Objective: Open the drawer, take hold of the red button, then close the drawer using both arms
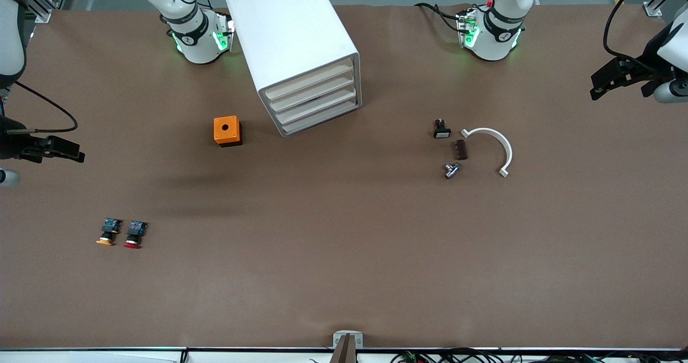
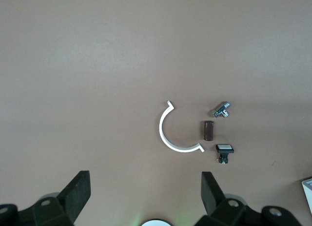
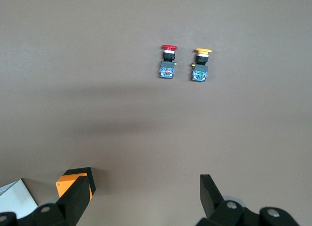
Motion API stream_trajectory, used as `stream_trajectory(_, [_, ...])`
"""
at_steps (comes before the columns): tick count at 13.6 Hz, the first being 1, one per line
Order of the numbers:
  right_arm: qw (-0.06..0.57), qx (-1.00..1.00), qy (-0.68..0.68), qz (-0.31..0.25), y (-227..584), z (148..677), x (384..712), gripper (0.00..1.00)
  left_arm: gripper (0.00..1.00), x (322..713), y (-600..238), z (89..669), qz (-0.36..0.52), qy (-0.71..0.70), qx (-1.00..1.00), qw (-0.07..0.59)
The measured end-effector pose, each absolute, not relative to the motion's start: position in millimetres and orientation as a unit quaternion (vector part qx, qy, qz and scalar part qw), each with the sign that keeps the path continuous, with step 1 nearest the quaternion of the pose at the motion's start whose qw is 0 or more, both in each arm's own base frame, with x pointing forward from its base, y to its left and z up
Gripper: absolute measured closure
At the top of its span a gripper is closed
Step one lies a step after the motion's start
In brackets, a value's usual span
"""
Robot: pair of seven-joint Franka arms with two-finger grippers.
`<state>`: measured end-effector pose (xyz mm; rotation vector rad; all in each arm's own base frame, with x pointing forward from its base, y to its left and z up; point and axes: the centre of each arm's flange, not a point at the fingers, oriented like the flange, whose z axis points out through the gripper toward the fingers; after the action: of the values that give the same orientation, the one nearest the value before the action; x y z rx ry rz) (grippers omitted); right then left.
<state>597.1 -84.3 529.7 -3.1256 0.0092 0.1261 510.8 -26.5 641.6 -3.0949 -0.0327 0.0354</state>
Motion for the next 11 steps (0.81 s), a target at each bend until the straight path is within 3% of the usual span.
stream_trajectory(5, [0.005,-0.999,0.007,0.033,-89,536,598,0.00,0.00,514,-33,640,0.012,-0.004,-1.000,0.023])
stream_trajectory(11, [0.004,-0.999,0.016,0.035,-98,581,591,0.00,0.00,520,-70,635,0.015,0.030,-0.999,0.024])
